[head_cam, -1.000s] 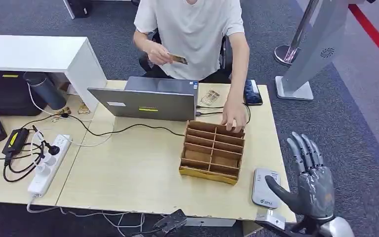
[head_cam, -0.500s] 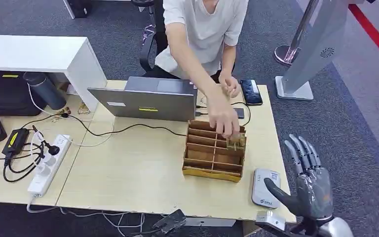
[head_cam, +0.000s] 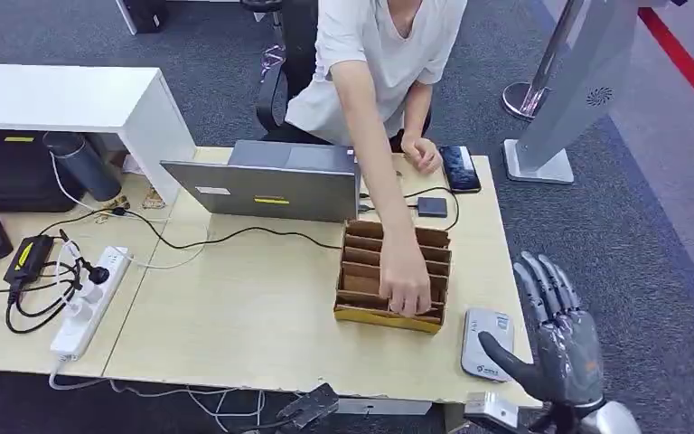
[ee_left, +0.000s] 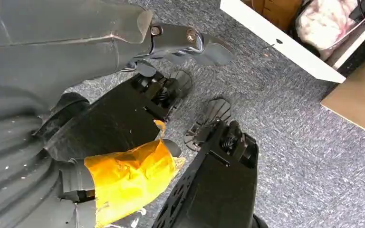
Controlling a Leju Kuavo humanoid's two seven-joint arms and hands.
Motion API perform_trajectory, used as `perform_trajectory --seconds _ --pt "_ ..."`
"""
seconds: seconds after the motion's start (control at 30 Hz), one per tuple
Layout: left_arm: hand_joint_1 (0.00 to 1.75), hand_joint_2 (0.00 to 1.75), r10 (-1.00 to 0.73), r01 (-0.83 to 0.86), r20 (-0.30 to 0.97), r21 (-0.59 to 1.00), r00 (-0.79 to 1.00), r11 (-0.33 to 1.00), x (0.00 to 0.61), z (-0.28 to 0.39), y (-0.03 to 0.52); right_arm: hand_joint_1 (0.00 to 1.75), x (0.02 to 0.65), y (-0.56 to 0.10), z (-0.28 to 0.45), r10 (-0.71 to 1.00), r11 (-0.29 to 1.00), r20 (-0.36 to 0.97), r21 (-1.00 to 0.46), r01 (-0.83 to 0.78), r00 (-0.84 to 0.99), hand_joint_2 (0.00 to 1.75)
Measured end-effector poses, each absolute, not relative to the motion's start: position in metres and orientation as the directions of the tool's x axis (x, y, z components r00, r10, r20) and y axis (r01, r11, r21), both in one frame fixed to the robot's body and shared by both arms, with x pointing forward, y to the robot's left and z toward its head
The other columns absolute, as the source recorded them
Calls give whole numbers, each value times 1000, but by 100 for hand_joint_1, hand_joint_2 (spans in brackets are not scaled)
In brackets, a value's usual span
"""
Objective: Pass the card to the sensor for recognition and then transmit it.
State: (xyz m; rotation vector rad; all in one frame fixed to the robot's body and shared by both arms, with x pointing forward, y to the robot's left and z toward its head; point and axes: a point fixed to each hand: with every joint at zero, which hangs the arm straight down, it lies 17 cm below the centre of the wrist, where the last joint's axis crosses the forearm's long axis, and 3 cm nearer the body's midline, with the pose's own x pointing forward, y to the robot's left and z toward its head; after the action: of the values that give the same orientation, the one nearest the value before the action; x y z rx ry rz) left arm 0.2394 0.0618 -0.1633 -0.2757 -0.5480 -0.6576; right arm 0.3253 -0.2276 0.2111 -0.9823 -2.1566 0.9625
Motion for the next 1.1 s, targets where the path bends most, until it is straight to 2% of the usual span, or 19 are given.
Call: perform_trajectory --seconds 0.53,0.9,1.1 --pt "0 175 -487 632 560 -87 670 770 239 -163 62 0 323 -209 189 764 504 263 -814 289 -589 175" --pt "0 175 -476 623 562 -92 676 777 240 -163 62 0 320 -179 140 720 521 358 -845 122 -595 175" --pt "0 175 -497 628 574 -39 651 777 247 -163 67 0 317 -164 118 704 529 402 -847 54 -586 175"
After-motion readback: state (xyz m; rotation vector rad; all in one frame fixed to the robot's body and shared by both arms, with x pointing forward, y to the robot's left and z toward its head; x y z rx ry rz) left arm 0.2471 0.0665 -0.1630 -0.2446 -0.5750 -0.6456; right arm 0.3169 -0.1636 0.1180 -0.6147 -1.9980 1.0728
